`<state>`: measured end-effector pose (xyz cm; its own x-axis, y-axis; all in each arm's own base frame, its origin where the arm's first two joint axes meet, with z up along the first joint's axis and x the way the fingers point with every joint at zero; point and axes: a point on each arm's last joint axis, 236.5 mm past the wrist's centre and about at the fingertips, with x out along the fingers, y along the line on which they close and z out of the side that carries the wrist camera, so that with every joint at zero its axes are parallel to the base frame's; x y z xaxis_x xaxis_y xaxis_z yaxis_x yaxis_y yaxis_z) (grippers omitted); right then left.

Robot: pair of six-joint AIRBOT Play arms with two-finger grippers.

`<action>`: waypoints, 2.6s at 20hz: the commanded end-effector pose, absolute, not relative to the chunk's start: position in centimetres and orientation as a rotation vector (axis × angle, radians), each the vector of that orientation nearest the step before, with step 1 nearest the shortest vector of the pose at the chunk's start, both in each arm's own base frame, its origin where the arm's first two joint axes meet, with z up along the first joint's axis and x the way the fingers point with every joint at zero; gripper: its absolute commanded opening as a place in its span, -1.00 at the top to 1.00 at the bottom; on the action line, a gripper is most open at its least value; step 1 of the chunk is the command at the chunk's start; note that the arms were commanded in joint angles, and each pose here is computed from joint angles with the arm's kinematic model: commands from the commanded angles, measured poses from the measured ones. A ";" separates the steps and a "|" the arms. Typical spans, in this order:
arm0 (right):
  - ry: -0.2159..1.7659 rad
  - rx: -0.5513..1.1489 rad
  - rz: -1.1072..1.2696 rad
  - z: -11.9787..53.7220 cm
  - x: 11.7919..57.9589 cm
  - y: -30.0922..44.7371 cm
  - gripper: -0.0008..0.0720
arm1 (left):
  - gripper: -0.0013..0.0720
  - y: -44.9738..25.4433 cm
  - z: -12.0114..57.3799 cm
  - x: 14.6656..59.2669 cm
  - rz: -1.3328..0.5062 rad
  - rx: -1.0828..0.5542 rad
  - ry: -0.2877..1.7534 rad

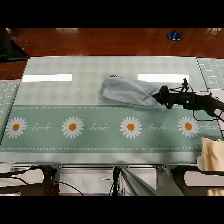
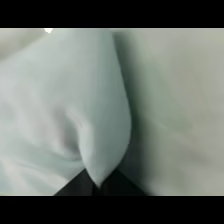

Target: Fold the shirts.

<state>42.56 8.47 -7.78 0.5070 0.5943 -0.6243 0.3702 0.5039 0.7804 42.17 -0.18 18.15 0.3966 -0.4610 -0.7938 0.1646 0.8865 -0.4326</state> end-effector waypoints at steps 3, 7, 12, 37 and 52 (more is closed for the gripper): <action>0.757 1.102 0.354 7.9 46.2 6.8 0.90 | 0.04 -0.2 17.9 42.3 -0.405 -0.309 1.103; 0.545 1.007 0.323 22.0 43.8 1.4 0.90 | 0.04 -0.5 17.0 42.6 -0.418 -0.316 1.125; 0.517 0.876 0.105 30.0 37.0 -6.7 0.90 | -0.56 -2.3 15.1 43.3 -0.464 -0.315 1.175; 1.587 0.790 -1.237 9.7 -2.4 -17.9 0.91 | -0.56 -0.9 14.3 50.3 -0.341 -0.174 0.962; 1.945 0.660 -1.415 3.7 -12.7 -17.2 0.13 | -0.55 2.6 13.7 51.3 -0.216 -0.072 0.943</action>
<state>-12.25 -16.75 5.55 -0.6936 0.0449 -0.7189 0.6971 0.2934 -0.6542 51.24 2.42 13.71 0.5636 -0.2222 -0.7956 0.1551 0.9745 -0.1623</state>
